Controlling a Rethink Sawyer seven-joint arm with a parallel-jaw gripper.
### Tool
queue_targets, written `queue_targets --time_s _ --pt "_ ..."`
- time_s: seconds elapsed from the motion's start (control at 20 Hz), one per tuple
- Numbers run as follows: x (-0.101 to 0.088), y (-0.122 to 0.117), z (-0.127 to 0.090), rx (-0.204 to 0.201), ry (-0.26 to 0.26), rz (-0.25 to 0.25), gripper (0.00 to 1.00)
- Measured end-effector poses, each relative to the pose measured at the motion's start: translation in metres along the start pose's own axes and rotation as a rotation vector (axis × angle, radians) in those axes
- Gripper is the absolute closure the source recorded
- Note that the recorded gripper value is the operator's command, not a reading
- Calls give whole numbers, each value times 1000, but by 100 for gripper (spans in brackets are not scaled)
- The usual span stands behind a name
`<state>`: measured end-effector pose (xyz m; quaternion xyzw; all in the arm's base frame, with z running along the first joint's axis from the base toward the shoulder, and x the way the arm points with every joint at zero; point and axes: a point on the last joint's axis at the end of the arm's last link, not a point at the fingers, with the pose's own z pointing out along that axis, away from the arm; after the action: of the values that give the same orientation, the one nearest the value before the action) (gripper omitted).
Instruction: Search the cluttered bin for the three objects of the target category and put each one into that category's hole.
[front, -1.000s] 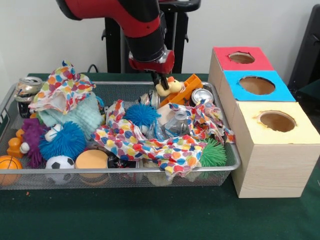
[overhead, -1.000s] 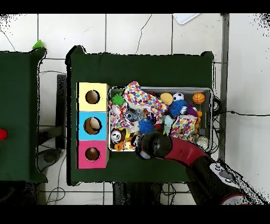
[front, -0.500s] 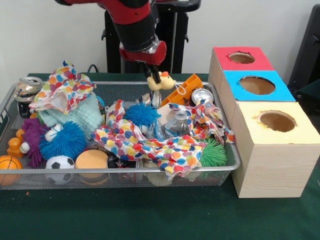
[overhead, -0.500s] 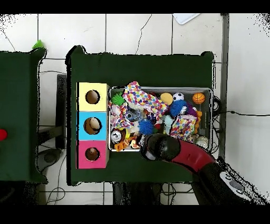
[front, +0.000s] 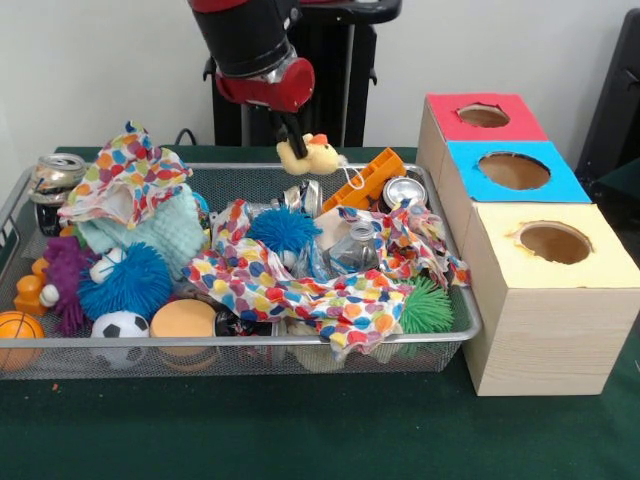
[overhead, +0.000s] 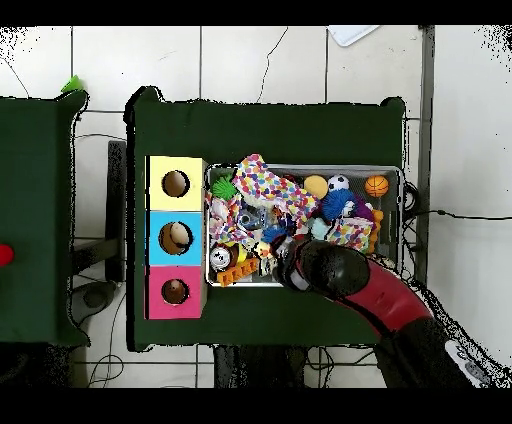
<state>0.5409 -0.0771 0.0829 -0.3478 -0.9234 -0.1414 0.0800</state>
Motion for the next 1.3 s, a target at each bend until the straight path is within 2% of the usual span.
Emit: queue_targets --time_s 0.25,0.55,0.8,1.3 --pt "-3 24 -18 -81 13 68 100" --pt "14 51 -21 -152 80 117 100" --pt "34 70 -17 -185 144 132 100" --pt "76 95 3 -196 253 114 100"
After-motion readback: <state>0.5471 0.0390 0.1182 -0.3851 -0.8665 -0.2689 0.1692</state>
